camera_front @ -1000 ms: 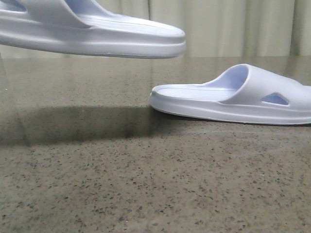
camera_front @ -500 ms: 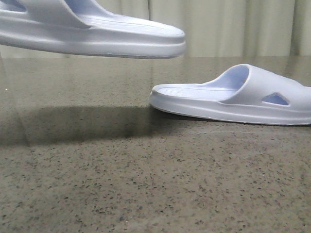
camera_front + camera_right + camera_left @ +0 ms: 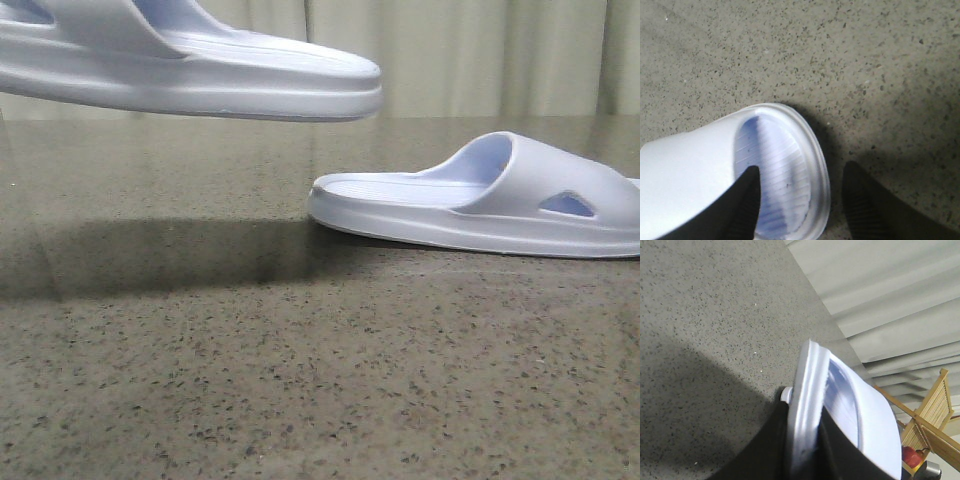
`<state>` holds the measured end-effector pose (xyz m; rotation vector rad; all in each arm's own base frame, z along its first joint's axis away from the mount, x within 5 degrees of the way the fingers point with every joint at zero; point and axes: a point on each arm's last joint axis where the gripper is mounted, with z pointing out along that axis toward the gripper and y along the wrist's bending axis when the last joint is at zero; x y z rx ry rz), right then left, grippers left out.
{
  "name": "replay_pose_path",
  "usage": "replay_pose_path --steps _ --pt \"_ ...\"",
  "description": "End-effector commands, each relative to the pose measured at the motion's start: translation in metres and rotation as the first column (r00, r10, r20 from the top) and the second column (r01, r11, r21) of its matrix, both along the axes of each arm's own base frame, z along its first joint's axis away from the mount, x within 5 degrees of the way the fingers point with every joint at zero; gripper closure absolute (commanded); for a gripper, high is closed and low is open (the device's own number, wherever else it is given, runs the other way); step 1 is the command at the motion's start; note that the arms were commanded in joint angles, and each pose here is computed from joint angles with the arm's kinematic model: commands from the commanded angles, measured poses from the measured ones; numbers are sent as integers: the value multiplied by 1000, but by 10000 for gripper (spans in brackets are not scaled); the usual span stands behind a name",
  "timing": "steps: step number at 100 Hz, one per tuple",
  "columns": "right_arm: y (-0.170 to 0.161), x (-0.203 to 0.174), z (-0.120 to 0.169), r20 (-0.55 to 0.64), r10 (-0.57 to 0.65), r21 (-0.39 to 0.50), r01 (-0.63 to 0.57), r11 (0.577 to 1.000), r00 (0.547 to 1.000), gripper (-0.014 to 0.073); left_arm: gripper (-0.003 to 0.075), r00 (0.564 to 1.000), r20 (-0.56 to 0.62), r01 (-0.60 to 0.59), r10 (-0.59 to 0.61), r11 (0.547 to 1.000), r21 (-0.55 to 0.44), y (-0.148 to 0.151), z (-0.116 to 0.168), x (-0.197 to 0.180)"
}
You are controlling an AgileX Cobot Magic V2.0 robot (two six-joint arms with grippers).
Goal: Insert blue slippers together front up
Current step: 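Grasp the heel rim of the other white slipper with the right gripper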
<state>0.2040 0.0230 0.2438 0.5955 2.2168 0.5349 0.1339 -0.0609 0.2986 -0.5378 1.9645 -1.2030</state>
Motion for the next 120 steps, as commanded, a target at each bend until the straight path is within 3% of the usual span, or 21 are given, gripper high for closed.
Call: replay_pose_path --steps 1,120 --pt "-4 8 14 83 -44 6 43 999 996 277 704 999 40 -14 16 999 -45 0 15 1" --pt "-2 16 2 10 -86 86 84 993 996 278 704 999 38 -7 8 999 -44 -1 15 1"
